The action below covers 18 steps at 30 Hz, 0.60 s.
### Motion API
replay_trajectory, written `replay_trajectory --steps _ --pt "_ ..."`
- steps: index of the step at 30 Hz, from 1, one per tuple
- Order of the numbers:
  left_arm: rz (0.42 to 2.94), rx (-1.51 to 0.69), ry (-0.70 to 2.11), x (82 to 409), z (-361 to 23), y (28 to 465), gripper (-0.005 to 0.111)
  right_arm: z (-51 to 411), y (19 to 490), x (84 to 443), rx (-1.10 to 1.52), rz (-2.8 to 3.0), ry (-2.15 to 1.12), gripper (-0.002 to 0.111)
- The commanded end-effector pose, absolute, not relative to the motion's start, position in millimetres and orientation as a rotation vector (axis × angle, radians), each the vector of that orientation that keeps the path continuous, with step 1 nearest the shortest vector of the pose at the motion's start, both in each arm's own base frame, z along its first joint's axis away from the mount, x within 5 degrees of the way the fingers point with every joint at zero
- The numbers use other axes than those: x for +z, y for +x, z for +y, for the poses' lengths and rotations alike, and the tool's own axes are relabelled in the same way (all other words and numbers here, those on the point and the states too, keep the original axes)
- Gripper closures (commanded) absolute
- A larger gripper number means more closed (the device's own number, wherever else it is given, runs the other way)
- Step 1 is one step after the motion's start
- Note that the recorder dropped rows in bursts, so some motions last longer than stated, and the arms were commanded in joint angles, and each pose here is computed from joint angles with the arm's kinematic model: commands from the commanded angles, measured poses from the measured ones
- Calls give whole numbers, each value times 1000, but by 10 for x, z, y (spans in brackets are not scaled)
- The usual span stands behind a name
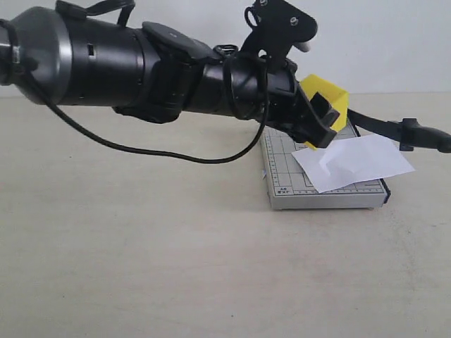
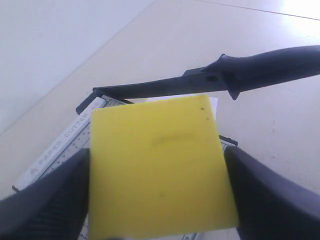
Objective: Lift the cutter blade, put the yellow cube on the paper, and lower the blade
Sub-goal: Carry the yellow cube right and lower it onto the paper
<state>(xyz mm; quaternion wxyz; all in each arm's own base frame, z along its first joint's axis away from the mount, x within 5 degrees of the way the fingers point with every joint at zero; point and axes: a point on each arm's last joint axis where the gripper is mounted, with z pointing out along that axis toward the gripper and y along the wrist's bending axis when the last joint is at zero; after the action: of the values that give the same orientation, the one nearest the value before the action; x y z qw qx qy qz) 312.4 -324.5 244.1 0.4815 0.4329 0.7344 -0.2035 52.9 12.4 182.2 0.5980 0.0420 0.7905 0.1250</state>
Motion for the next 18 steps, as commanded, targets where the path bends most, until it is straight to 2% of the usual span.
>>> replay_trajectory --steps 1,18 --pt "1742 -513 1139 2373 -3417 3208 102 122 527 1829 286 1826 94 108" --pt "1712 -469 1261 1843 -3771 3537 102 122 527 1829 286 1826 94 108"
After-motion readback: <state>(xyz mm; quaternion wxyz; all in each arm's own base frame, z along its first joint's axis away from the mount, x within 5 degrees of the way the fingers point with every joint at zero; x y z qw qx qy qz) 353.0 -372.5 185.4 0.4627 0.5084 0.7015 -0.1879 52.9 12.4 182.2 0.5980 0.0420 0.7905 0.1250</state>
